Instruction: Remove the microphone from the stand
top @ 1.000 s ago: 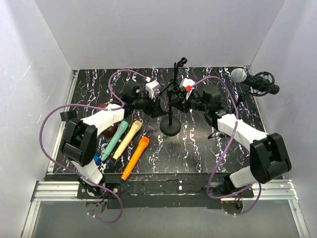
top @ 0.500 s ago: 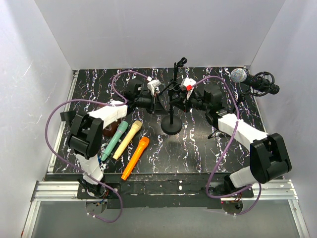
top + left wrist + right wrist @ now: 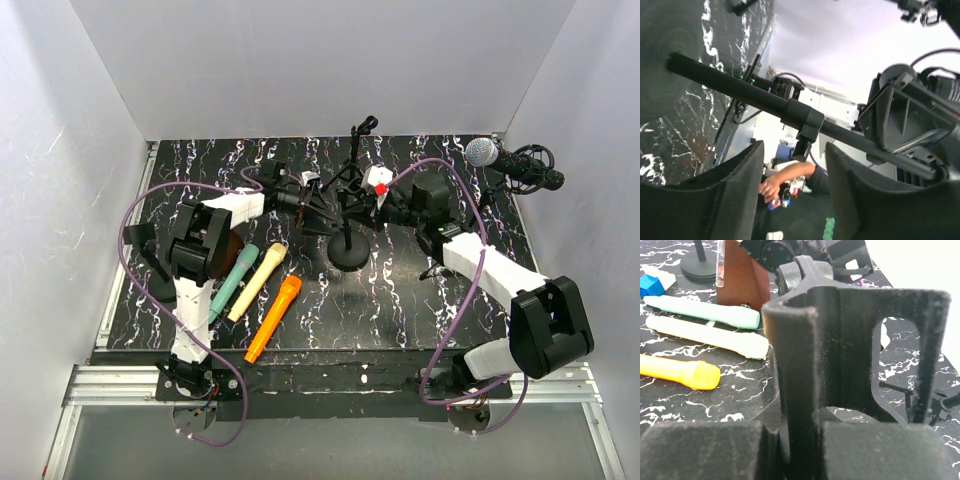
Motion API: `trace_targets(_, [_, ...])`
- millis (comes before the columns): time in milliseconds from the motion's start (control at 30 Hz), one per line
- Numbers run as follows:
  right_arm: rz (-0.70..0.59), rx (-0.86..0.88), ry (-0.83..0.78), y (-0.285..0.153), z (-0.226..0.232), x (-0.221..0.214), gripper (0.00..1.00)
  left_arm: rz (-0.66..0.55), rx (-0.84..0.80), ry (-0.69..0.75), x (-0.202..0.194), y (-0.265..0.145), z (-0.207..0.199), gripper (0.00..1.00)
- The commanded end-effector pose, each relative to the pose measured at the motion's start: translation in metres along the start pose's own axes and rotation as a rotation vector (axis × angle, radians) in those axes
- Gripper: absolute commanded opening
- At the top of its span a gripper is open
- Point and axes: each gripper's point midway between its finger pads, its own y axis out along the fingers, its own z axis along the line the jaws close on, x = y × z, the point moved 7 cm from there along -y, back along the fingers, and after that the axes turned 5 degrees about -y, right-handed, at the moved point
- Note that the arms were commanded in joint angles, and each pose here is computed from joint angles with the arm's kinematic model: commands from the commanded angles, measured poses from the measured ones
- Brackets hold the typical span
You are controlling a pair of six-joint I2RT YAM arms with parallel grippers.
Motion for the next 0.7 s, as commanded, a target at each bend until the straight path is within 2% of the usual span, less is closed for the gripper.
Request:
trace_targets(0, [-0.002,0.041,0.018,-0.005,0.010,0.004,0.01,-0.166,0.112,0.157,-0.005,-0.028,-0.033,0.60])
trace_targets(33, [-0.003,0.037,0.020,-0.005,0.009,0.004,0.01,-0.212,0.194,0.250,-0.005,-0.033,-0.033,0.66])
trace_targets(100, [-0.005,0.031,0.023,-0.004,0.008,0.005,0.01,-0.264,0.355,0.406,-0.009,-0.045,-0.034,0.69])
trace_targets(200, [-0.005,0.026,0.039,-0.002,0.006,0.006,0.01,-0.348,0.563,0.784,-0.016,-0.066,-0.040,0.71])
trace_targets(300, [0.000,0.010,0.105,0.000,0.001,0.007,0.01,-0.474,0.705,1.418,-0.031,-0.071,-0.045,0.70])
trace_targets(367, [-0.001,0.010,0.142,0.002,0.000,0.007,0.01,-0.440,0.770,1.836,-0.048,-0.056,-0.046,0.70])
trace_targets(433, [-0.003,0.007,0.170,0.004,-0.002,0.009,0.01,-0.411,0.806,2.114,-0.057,-0.037,-0.050,0.68])
trace_targets(467, [-0.004,0.005,0.181,0.004,-0.002,0.010,0.01,-0.394,0.812,2.186,-0.059,-0.032,-0.052,0.67])
trace_targets(667, [0.001,-0.004,0.216,0.004,-0.004,0.009,0.01,-0.316,0.808,2.323,-0.058,0.005,-0.050,0.55])
